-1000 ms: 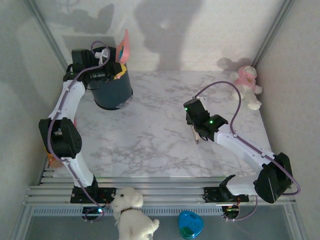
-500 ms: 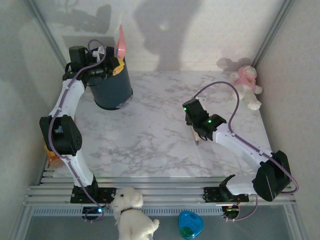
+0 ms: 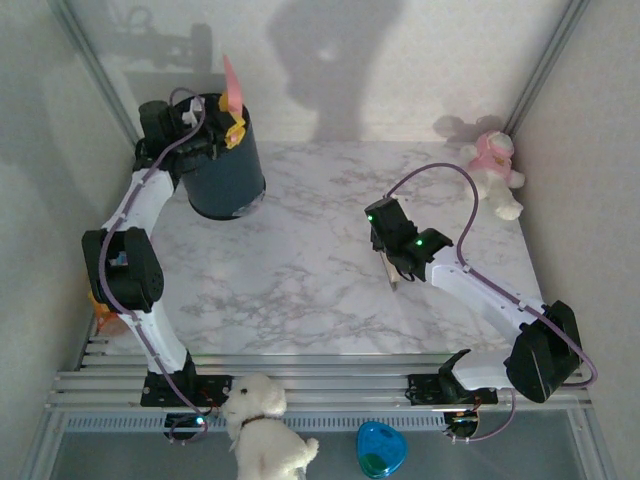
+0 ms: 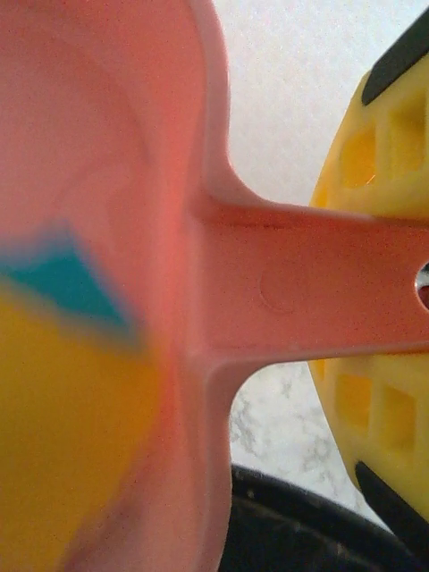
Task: Sweep away the paper scraps from the table
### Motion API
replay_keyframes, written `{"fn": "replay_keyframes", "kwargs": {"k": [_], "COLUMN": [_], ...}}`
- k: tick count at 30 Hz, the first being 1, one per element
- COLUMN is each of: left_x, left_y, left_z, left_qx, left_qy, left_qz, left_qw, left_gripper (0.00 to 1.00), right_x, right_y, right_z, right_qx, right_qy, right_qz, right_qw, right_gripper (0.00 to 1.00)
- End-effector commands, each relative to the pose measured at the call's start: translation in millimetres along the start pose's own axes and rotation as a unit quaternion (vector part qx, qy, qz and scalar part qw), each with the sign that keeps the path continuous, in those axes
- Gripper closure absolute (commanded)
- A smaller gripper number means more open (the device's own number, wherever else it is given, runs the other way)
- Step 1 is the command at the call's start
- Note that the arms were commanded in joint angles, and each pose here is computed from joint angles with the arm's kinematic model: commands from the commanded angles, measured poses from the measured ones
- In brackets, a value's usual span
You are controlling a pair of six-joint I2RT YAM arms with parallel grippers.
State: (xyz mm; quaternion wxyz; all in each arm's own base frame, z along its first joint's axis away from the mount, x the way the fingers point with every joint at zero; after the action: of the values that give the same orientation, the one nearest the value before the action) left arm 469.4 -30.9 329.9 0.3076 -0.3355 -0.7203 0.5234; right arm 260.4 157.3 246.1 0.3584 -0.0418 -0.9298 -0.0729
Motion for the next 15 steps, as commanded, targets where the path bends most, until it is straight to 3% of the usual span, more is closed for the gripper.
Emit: {"fn": "replay_keyframes", "kwargs": {"k": [1,15], "left_x": [14.6,24.4], "left_y": [-42.5,-59.3], "left_z": [1.6,13.7], "left_qx": [-0.032,0.001], "left_qy": [-0.04,-0.066], "left_qz": [0.073,0.166], "left_qw": [0.996,0.984], "left_gripper": [1.0,1.0], "right_x": [-0.6,-1.5], "right_y": [0.2,-0.3], "right_z": [-3.9,-2.8], "right_qx": [-0.014,-0.014], "right_qy": [-0.005,-0.001], "right_qz": [0.005,0.007], "right_qw": [1.0,1.0], "right_gripper": [1.0,1.0]}}
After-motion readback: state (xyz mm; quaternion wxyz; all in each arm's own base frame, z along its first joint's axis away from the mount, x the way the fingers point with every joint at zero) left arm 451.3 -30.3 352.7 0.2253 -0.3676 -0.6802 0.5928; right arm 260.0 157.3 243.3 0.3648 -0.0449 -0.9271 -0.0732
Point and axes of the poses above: each hand's point on the last joint's axis, 136 mm out from that joint toward the fingers, its own x axis back along the fingers, its own y axis along the line the jaws close on, z = x × y, the point moved 9 cm from there along x, back along the fingers, and after that the axes turned 10 degrees about -x, right-handed, at the moved point
